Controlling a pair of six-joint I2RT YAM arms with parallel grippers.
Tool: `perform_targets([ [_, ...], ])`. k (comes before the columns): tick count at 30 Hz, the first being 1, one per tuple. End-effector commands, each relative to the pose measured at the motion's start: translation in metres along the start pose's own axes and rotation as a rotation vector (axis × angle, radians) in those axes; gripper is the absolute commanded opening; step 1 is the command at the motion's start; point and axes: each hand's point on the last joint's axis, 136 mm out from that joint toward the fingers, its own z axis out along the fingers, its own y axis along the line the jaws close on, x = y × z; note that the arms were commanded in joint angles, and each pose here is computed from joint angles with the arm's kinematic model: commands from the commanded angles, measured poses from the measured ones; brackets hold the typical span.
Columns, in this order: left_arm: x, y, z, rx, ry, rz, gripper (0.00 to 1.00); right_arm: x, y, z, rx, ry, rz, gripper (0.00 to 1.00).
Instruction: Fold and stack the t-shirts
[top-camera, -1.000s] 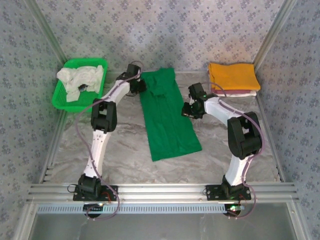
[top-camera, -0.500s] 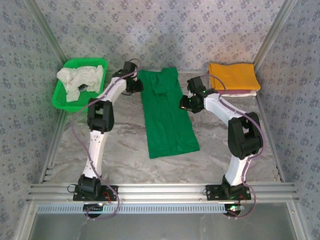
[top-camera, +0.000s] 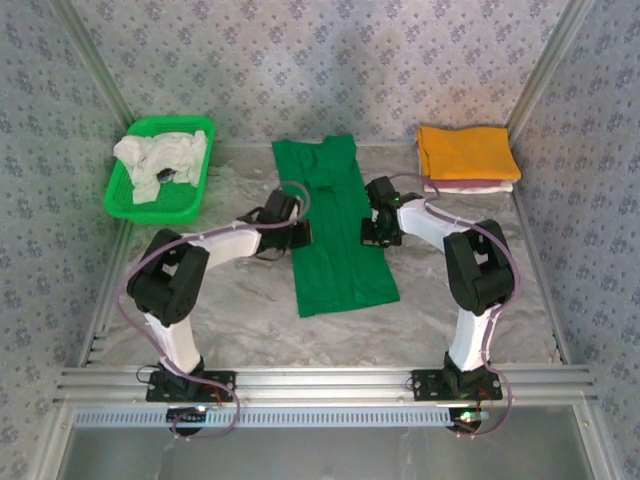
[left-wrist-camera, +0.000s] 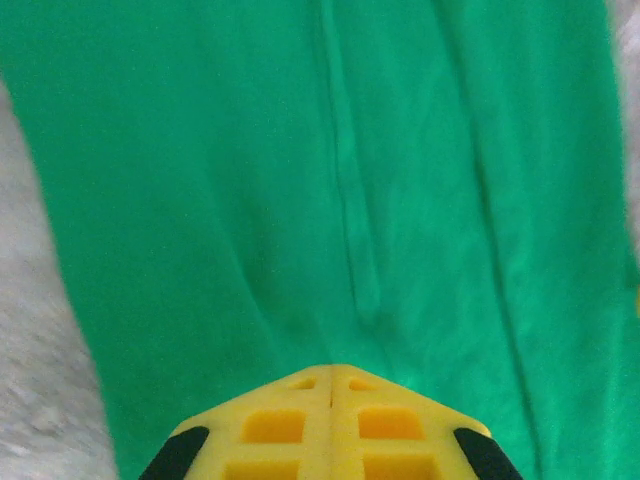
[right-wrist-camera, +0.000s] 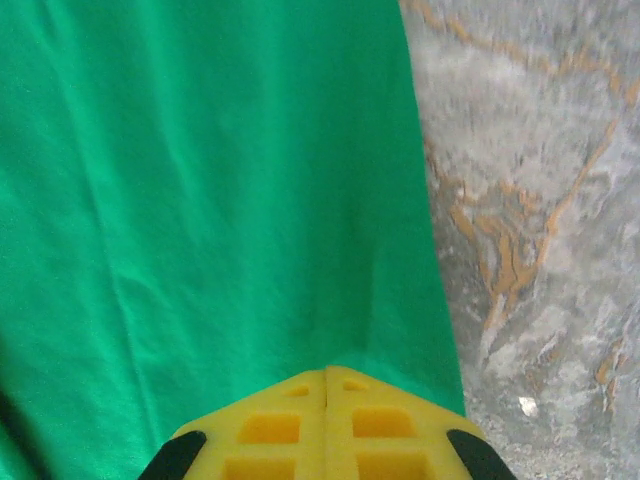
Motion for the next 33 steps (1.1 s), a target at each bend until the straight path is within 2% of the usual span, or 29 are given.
perform_targets([
  [1, 0.004, 0.010, 0.013, 0.003, -0.016, -0.065, 0.00, 0.015, -0.002, 0.010, 0.027, 0.026, -0.001, 0.00],
  [5, 0.020, 0.032, 0.019, -0.062, 0.009, -0.074, 0.00, 0.022, 0.007, 0.015, 0.013, 0.037, 0.000, 0.00],
  [6, 0.023, 0.038, 0.019, -0.077, 0.019, -0.080, 0.00, 0.038, 0.002, 0.023, 0.022, 0.073, 0.005, 0.00],
  [9, 0.028, 0.054, 0.012, -0.111, 0.028, -0.080, 0.00, 0.049, 0.011, 0.026, 0.009, 0.094, 0.020, 0.00],
  [14, 0.021, 0.071, -0.006, -0.133, 0.032, -0.062, 0.00, 0.061, 0.029, 0.027, -0.027, 0.119, 0.061, 0.00],
  [17, 0.013, 0.083, -0.021, -0.197, 0.029, -0.029, 0.00, 0.059, 0.042, 0.021, -0.064, 0.119, 0.076, 0.00],
  [19, 0.008, 0.083, -0.031, -0.186, 0.008, -0.026, 0.03, 0.057, 0.052, 0.014, -0.092, 0.116, 0.092, 0.01],
  [21, 0.004, 0.080, -0.040, -0.178, -0.010, -0.013, 0.09, 0.055, 0.062, 0.004, -0.145, 0.119, 0.108, 0.05],
  [24, -0.001, 0.072, -0.057, -0.167, -0.026, -0.015, 0.22, 0.050, 0.073, -0.018, -0.209, 0.087, 0.115, 0.18],
  [27, 0.001, 0.060, -0.082, -0.111, -0.068, -0.041, 0.27, 0.047, 0.078, -0.050, -0.270, 0.031, 0.101, 0.26],
  [29, 0.013, 0.056, -0.098, -0.079, -0.068, -0.072, 0.30, 0.055, 0.072, -0.066, -0.292, 0.001, 0.104, 0.34],
  [30, 0.023, 0.058, -0.104, -0.072, -0.058, -0.097, 0.36, 0.062, 0.065, -0.070, -0.295, -0.005, 0.112, 0.37],
  [33, 0.059, 0.060, -0.112, -0.012, -0.002, -0.160, 0.43, 0.090, 0.041, -0.068, -0.281, 0.014, 0.142, 0.43],
])
